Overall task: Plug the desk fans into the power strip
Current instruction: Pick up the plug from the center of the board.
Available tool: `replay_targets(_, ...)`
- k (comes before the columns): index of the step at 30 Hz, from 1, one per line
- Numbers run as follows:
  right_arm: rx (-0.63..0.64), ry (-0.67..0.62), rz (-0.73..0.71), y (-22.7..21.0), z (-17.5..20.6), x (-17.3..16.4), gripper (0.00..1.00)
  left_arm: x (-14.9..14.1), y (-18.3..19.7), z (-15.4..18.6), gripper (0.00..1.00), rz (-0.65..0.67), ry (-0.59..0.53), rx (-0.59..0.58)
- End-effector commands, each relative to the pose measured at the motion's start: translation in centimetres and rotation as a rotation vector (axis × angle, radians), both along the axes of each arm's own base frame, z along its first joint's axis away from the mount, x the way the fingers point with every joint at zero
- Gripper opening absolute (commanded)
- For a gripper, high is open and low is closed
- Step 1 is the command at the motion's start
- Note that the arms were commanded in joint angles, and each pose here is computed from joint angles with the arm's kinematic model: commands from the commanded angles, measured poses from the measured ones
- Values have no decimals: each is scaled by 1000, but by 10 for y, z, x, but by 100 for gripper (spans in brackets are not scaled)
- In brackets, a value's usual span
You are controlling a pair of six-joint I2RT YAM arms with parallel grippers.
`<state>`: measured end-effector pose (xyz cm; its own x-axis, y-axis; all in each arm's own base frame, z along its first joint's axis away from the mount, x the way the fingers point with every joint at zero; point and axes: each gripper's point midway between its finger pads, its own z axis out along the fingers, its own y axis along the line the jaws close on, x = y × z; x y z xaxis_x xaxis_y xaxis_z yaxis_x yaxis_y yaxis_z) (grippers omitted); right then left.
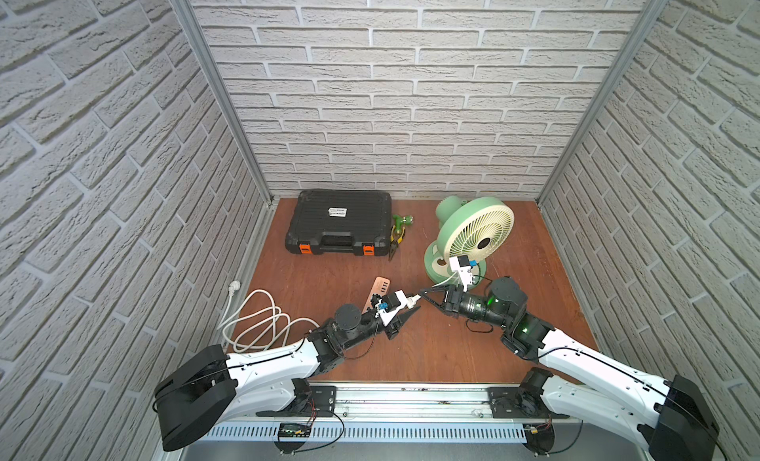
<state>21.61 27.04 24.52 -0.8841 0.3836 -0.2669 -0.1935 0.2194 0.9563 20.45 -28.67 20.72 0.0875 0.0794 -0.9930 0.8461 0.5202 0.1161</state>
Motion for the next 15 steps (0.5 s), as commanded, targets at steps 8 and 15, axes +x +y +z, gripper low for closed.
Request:
replay_targets(8,79,-3,42,7,9,-1,3,4,7,18,98,42,-58,-38)
replay_targets(15,102,-5,31,5,11,-1,3,9,11,15,98,77,-32,-31)
